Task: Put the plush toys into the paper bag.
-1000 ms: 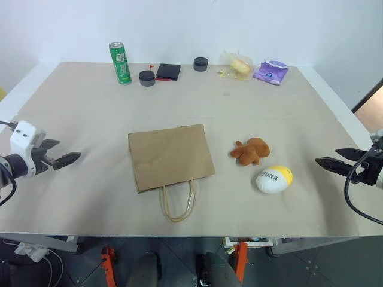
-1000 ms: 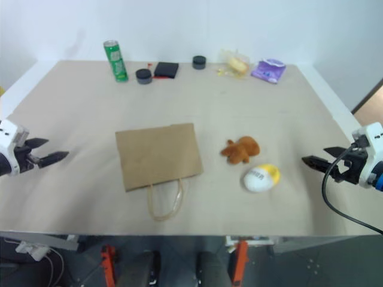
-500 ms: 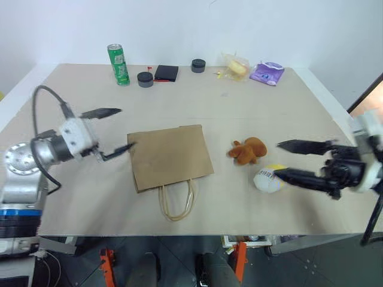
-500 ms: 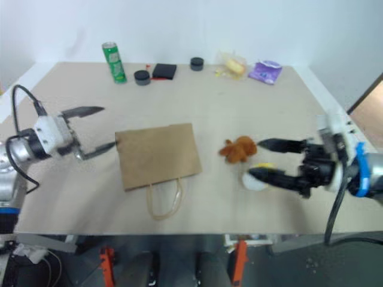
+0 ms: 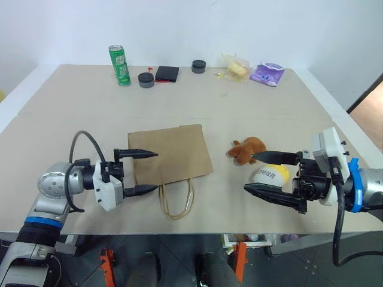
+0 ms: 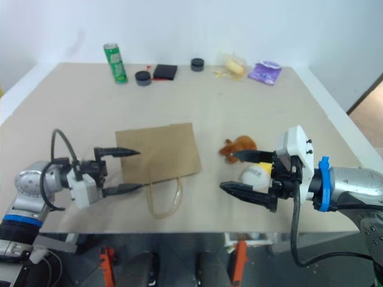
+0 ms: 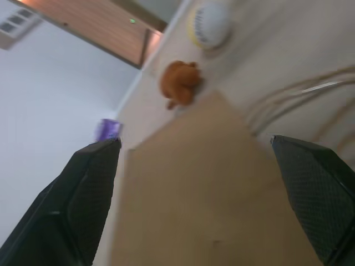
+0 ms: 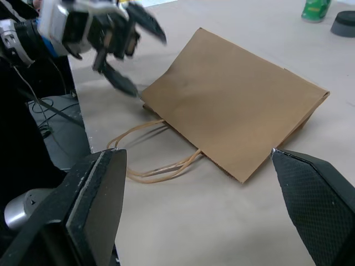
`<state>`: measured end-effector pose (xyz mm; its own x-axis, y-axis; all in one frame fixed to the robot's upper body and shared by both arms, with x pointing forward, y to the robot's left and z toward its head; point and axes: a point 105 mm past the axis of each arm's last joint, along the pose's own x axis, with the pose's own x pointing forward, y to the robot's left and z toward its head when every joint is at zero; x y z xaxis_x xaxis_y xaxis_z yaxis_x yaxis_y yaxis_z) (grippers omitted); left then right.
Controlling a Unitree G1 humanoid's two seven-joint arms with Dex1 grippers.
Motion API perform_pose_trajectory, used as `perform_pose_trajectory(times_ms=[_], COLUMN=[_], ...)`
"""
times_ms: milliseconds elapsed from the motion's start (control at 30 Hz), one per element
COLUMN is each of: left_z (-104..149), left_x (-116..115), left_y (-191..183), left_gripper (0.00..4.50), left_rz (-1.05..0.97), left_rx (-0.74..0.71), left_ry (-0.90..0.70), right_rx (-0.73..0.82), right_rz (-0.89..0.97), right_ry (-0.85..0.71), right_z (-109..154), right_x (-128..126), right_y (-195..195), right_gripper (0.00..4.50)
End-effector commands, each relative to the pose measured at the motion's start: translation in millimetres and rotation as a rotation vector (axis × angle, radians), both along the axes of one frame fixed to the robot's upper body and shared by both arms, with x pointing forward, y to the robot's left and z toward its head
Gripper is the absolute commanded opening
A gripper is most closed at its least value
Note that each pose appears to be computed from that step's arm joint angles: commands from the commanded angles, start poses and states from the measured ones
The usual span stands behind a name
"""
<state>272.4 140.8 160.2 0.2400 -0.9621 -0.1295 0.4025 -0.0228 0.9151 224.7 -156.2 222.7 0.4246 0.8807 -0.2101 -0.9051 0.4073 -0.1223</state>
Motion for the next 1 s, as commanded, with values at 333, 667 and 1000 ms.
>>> perform_pose_trajectory(times_ms=[333,667,1000], left_z=[-13,-36,-38], left_x=[0,-2,2], left_y=[-18,-27,-11], left_gripper=[4.47,4.47,4.47], left_rz=[-0.060,-0.093,-0.058], left_rx=[0.040,0.070,0.049], left_ry=[-0.024,-0.008,-0.019], right_rx=[0.022,0.027,0.037], right_rz=[-0.029,-0.046,-0.056], right_ry=[-0.056,-0.060,-0.056], right_z=[10,14,14], right_x=[-9,-10,-10], right_y=[4,3,3], right_gripper=[4.50,4.50,4.50])
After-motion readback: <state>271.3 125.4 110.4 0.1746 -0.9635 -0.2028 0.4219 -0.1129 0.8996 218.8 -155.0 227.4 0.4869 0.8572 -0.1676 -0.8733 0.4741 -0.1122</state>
